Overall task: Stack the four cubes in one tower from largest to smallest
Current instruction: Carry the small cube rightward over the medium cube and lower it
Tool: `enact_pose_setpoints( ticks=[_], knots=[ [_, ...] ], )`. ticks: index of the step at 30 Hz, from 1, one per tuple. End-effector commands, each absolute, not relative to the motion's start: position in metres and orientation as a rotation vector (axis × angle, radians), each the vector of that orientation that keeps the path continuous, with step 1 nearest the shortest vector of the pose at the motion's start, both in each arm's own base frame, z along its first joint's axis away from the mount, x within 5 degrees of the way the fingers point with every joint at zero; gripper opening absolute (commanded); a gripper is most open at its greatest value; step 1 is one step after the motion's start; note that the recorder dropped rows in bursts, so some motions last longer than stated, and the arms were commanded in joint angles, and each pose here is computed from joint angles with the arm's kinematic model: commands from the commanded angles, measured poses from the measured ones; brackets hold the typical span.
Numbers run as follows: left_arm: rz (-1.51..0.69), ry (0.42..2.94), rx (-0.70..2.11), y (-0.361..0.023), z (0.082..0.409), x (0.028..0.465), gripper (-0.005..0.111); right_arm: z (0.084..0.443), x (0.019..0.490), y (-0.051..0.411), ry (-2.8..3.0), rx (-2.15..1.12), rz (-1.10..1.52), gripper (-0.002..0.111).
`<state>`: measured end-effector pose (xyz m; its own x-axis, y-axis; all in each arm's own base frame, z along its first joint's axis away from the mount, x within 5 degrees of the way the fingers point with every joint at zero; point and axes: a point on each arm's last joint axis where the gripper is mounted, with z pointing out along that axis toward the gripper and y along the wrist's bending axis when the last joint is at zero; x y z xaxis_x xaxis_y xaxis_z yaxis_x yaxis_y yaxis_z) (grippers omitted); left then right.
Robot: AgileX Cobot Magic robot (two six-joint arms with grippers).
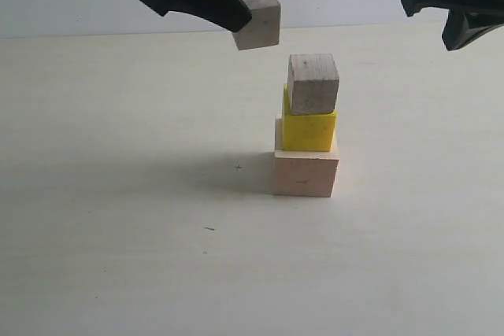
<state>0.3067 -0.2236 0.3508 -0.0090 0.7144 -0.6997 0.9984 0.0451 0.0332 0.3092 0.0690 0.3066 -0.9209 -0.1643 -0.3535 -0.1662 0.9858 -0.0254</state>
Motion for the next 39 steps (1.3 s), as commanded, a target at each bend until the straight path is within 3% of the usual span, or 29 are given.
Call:
enact_pose_setpoints(
  ticks=[1, 13, 22, 39],
  knots=[
    [-0.773, 1.697, 1.737, -0.234, 0.353, 0.311, 0.000, 0.297, 0.306, 0.068, 2.771, -0.235, 0.010, 0.000],
    [-0.839, 1.631, 1.755, -0.248, 0.337, 0.320, 0.000, 0.282, 0.305, 0.067, 2.767, -0.201, 0.020, 0.000],
    [-0.773, 1.544, 1.839, -0.276, 0.334, 0.326, 0.000, 0.282, 0.305, 0.067, 2.764, -0.201, 0.021, 0.000],
    [-0.712, 1.572, 1.893, -0.288, 0.306, 0.353, 0.000, 0.282, 0.305, 0.068, 2.766, -0.196, 0.033, 0.000]
  ],
)
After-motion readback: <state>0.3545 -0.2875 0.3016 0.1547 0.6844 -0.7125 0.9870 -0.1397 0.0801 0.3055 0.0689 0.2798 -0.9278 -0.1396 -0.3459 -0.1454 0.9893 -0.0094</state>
